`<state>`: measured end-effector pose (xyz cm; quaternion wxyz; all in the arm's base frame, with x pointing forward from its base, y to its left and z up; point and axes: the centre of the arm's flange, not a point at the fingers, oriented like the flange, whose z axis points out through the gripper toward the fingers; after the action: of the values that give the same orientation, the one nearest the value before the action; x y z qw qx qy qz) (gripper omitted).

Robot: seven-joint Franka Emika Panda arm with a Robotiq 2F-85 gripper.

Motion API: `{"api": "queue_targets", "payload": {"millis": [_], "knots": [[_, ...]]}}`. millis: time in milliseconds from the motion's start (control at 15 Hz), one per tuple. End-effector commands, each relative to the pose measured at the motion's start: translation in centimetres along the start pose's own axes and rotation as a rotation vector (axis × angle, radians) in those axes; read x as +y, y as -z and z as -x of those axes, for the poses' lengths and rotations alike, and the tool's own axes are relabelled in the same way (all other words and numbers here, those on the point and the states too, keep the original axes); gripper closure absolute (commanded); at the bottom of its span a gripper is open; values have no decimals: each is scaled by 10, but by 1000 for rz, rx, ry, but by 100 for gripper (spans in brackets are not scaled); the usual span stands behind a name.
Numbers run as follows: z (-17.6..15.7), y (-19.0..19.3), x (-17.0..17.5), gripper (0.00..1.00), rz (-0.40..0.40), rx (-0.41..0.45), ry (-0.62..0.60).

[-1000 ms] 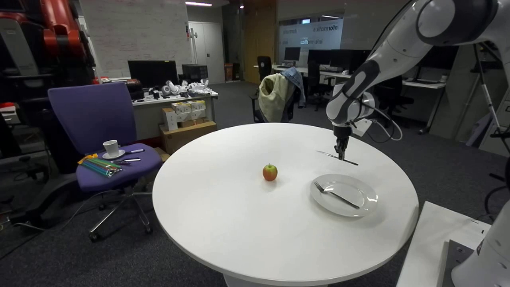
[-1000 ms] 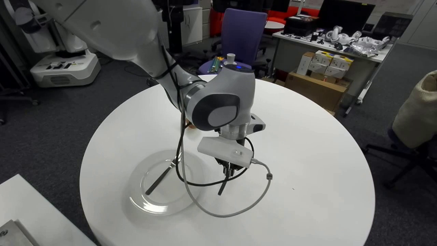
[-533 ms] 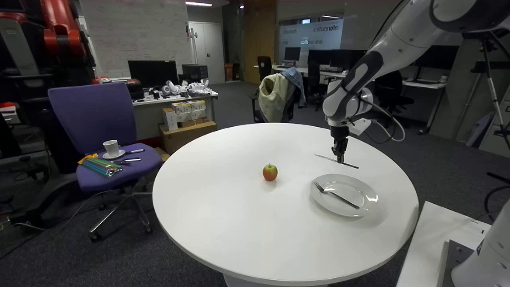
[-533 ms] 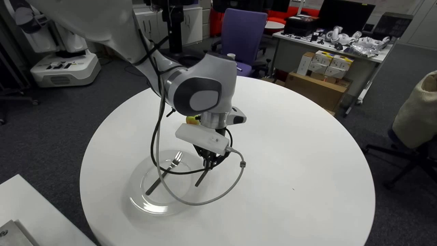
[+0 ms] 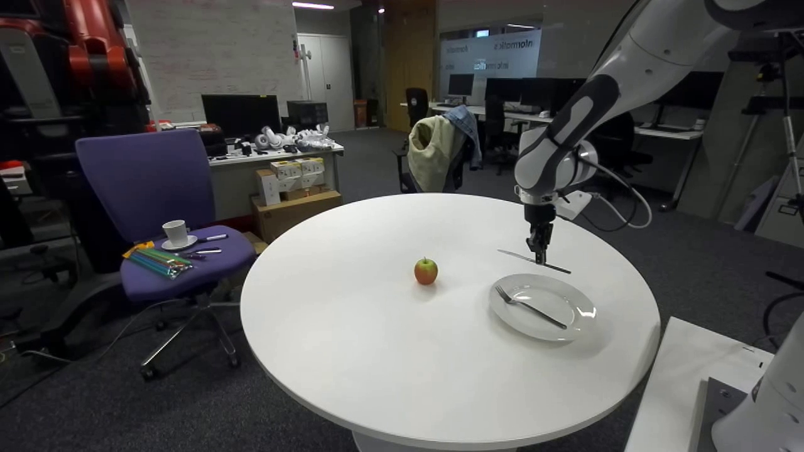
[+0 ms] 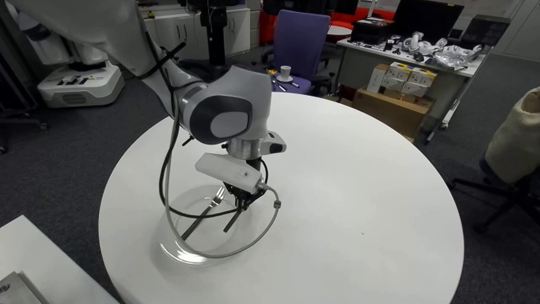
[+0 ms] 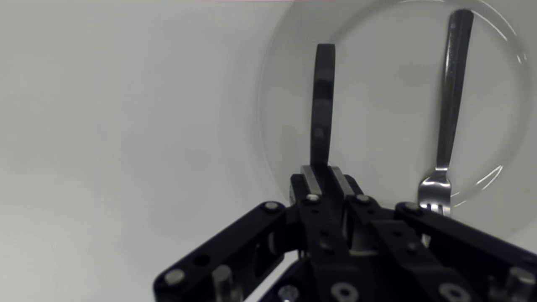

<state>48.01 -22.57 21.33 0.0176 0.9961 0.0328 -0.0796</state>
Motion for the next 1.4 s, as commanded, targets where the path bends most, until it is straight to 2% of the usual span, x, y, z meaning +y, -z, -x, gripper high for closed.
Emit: {"api": "queue_targets", "payload": {"millis": [0, 333, 600, 1333], "knots": [[51, 9, -26, 97, 24, 49, -36], [72, -9, -60, 97, 14, 82, -92], [64, -27, -75, 97, 17, 94, -88], [63, -36, -76, 97, 33, 65, -52]]}}
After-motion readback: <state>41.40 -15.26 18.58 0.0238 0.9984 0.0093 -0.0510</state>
